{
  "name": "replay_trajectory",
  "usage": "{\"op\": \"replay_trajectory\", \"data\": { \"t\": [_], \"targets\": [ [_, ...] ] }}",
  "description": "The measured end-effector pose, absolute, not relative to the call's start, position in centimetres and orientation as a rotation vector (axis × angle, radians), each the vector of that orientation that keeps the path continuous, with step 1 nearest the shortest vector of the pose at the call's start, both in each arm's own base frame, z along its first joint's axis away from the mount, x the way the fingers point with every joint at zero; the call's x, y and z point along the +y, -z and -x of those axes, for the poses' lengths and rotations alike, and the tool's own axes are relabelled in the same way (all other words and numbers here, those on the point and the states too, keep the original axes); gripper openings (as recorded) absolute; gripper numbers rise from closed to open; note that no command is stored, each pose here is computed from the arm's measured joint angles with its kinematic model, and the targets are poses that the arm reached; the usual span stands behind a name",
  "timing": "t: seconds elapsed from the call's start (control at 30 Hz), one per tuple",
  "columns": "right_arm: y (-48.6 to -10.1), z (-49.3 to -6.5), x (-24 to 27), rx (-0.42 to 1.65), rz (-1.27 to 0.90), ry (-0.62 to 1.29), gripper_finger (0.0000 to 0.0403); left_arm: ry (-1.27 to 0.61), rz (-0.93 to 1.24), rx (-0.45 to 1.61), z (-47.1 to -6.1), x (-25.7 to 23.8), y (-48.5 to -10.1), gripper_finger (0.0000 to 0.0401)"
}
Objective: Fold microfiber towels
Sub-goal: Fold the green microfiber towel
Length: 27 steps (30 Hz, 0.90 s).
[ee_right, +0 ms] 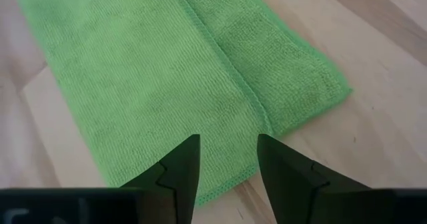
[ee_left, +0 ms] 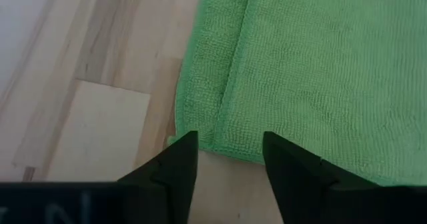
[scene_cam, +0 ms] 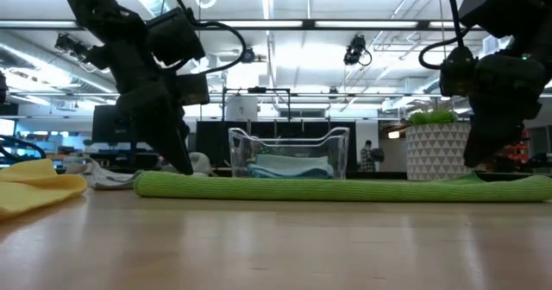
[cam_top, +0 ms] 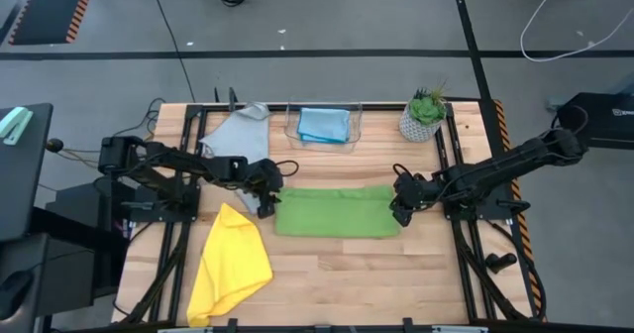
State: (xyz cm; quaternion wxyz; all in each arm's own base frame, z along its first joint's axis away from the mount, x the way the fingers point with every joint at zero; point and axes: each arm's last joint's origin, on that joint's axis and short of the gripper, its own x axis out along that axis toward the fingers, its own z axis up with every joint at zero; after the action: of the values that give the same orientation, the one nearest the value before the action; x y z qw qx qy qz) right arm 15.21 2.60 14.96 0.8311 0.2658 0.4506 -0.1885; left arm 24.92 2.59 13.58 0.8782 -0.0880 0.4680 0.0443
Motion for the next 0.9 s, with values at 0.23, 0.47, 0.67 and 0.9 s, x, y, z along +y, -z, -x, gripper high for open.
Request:
{"op": "replay_trajectory", "data": {
  "t": [0.23,0.47,0.67,0.9],
  "targets": [
    [-15.0,-15.2,2.6,0.952,-0.557,0.399,0.0158,-0.078,0.180,0.975,-24.9,2.6,-13.6,0.0109],
    [-15.0,-15.2,2.6,0.952,-0.554,0.398,0.0158,-0.070,0.190,1.011,-25.0,2.6,-12.7,0.0127],
    [-15.0,-15.3,2.6,0.947,-0.551,0.391,0.0158,-0.064,0.187,1.001,-25.7,2.7,-11.9,0.0170],
    [-15.0,-15.3,2.6,0.955,-0.555,0.381,0.0139,-0.061,0.166,1.005,-25.6,2.7,-12.0,0.0091]
  ]
}}
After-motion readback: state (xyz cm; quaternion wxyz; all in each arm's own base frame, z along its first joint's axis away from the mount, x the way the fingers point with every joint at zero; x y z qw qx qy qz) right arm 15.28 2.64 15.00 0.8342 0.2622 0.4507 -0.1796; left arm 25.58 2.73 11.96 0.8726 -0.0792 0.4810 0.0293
